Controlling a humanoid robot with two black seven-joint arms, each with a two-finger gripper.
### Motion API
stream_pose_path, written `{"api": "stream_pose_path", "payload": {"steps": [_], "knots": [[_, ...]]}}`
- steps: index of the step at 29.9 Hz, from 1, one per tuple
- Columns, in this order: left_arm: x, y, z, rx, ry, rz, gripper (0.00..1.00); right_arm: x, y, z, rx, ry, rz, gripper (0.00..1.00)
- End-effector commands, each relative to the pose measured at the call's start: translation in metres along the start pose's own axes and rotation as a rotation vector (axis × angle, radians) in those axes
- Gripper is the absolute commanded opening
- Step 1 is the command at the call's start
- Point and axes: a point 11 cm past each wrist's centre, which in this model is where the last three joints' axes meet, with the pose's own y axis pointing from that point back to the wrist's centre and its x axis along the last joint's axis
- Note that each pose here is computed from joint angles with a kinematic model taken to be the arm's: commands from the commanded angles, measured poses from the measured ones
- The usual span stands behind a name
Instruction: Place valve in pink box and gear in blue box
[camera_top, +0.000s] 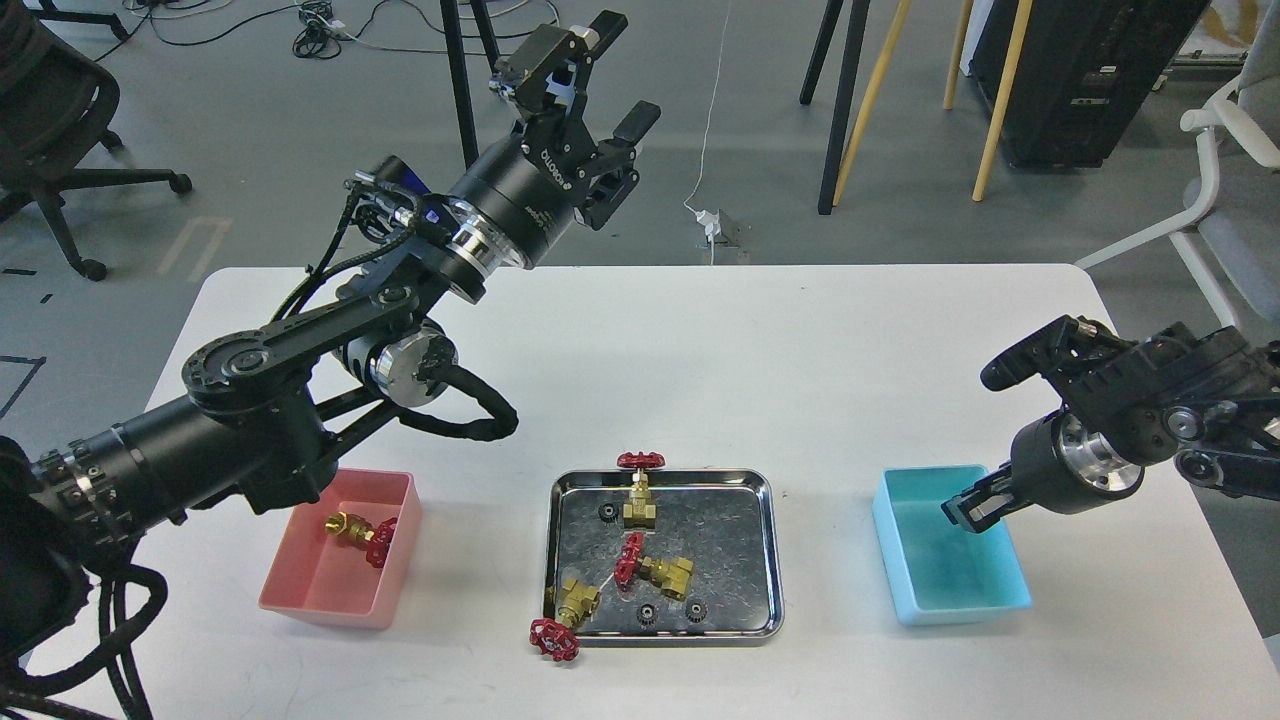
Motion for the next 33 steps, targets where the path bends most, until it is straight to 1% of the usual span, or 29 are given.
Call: {"api": "stream_pose_path", "payload": {"steps": [1, 6, 9, 11, 13, 14, 16, 20, 22, 24, 26, 29, 32, 33], "knots": [[0.000, 0.000, -0.001, 0.003, -0.001, 0.002, 0.85, 0.006, 0.004, 0.003, 0.007, -0.027, 0.034, 0.61], [0.008, -0.001, 0.005, 0.002, -0.027, 0.004, 0.85, 0.033, 0.016, 0.002, 0.075, -0.150, 0.161, 0.68], [0.013, -0.006, 0.016, -0.011, -0.057, 0.002, 0.85, 0.068, 0.040, 0.005, 0.142, -0.269, 0.296, 0.70], [0.022, -0.008, 0.026, -0.019, -0.085, 0.011, 0.85, 0.094, 0.061, 0.008, 0.237, -0.413, 0.399, 0.70], [0.030, -0.009, 0.030, -0.019, -0.100, 0.010, 0.85, 0.125, 0.086, 0.017, 0.367, -0.602, 0.553, 0.70], [0.032, -0.011, 0.032, -0.019, -0.102, -0.001, 0.85, 0.142, 0.102, 0.022, 0.464, -0.712, 0.636, 0.70], [0.039, -0.015, 0.040, -0.025, -0.099, -0.031, 0.85, 0.168, 0.120, 0.026, 0.645, -0.859, 0.739, 0.70], [0.054, -0.012, 0.052, -0.034, 0.021, -0.189, 0.84, 0.210, 0.147, 0.042, 1.011, -1.132, 0.891, 0.72], [0.082, -0.007, 0.056, -0.050, 0.007, -0.103, 0.85, 0.221, 0.152, 0.053, 1.156, -1.263, 0.953, 0.72], [0.109, 0.001, 0.058, -0.054, -0.010, -0.015, 0.85, 0.225, 0.146, 0.072, 1.291, -1.429, 1.008, 0.74], [0.131, 0.011, 0.054, -0.044, -0.025, 0.056, 0.86, 0.218, 0.127, 0.093, 1.357, -1.592, 1.057, 0.76], [0.159, 0.032, 0.034, -0.005, -0.027, 0.161, 0.87, 0.206, 0.089, 0.105, 1.346, -1.743, 1.072, 0.83], [0.162, 0.036, 0.014, 0.013, 0.001, 0.202, 0.87, 0.203, 0.062, 0.093, 1.334, -1.783, 1.022, 0.96], [0.161, 0.036, 0.009, 0.016, 0.009, 0.208, 0.87, 0.201, 0.058, 0.093, 1.330, -1.792, 1.017, 0.97]]}}
